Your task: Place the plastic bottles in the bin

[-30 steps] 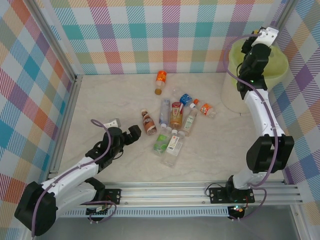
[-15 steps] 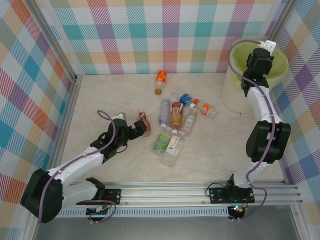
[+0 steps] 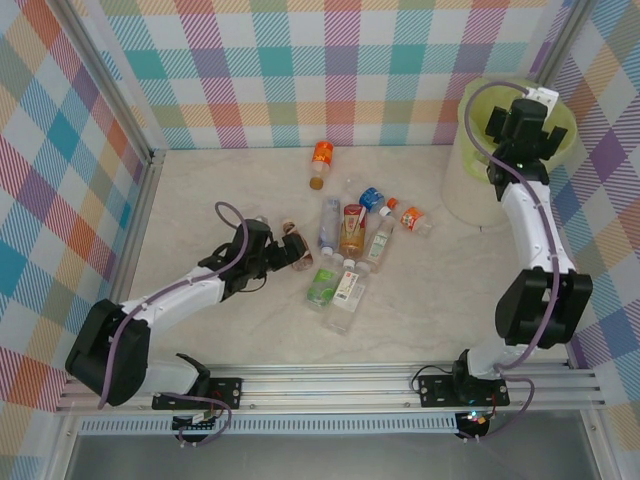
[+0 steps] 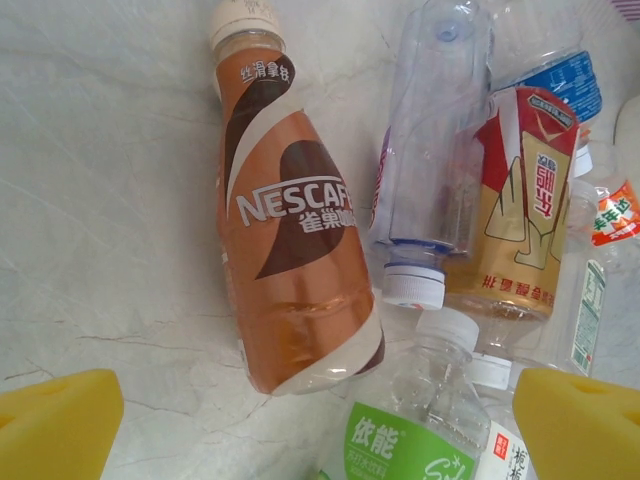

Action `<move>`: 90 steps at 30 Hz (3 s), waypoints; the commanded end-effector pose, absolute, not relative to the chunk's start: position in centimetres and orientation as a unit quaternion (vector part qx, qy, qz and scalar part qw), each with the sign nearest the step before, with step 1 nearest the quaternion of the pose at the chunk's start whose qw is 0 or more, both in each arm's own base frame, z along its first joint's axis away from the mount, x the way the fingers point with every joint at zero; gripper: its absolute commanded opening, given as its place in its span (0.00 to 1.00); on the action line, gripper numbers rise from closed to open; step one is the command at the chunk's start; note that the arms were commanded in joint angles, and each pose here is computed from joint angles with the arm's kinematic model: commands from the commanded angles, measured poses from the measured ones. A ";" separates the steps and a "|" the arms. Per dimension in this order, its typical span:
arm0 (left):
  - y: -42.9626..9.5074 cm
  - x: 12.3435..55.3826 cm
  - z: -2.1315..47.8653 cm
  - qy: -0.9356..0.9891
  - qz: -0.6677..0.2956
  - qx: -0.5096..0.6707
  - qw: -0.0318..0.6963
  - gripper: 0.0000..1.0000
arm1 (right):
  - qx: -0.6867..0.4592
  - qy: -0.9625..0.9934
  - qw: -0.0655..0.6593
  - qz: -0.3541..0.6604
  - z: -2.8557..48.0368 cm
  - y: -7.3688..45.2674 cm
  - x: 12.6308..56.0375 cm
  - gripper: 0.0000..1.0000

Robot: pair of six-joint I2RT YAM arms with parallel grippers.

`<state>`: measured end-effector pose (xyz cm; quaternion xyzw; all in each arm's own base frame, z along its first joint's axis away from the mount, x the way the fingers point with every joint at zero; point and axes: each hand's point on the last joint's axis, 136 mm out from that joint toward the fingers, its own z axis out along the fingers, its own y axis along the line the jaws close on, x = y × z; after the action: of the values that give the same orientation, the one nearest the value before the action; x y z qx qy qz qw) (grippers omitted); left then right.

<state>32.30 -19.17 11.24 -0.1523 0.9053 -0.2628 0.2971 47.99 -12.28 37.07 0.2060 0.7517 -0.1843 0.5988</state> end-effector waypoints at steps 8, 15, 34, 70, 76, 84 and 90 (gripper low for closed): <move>-20.5 32.9 10.0 0.929 -0.217 -0.158 0.254 1.00 | 0.177 0.750 0.633 0.078 37.0 -4.0 39.9 1.00; -20.4 32.9 8.1 0.946 -0.149 -0.164 0.235 1.00 | 0.153 0.771 0.590 0.184 33.5 0.0 35.7 1.00; -21.4 35.3 1.9 0.970 -0.059 -0.104 0.211 0.85 | 0.086 0.799 0.530 0.270 29.9 4.3 32.7 1.00; -25.4 32.7 12.7 0.874 -0.285 0.078 0.387 0.46 | 0.073 0.829 0.350 0.431 26.8 16.5 33.7 1.00; -28.9 30.8 18.1 0.812 -0.398 0.151 0.398 0.45 | 0.024 0.821 0.308 0.479 27.6 20.7 33.5 1.00; -32.7 29.1 22.3 0.751 -0.492 0.213 0.385 0.46 | -0.056 0.791 0.216 0.569 29.4 26.9 32.4 1.00; -33.6 28.7 23.2 0.737 -0.507 0.233 0.382 0.46 | -0.026 0.804 0.247 0.540 28.4 27.4 33.9 0.98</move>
<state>29.01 -32.43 20.60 0.2045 0.7708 -0.4795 0.3663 33.02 27.22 26.67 -0.0311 0.8153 0.5372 0.2138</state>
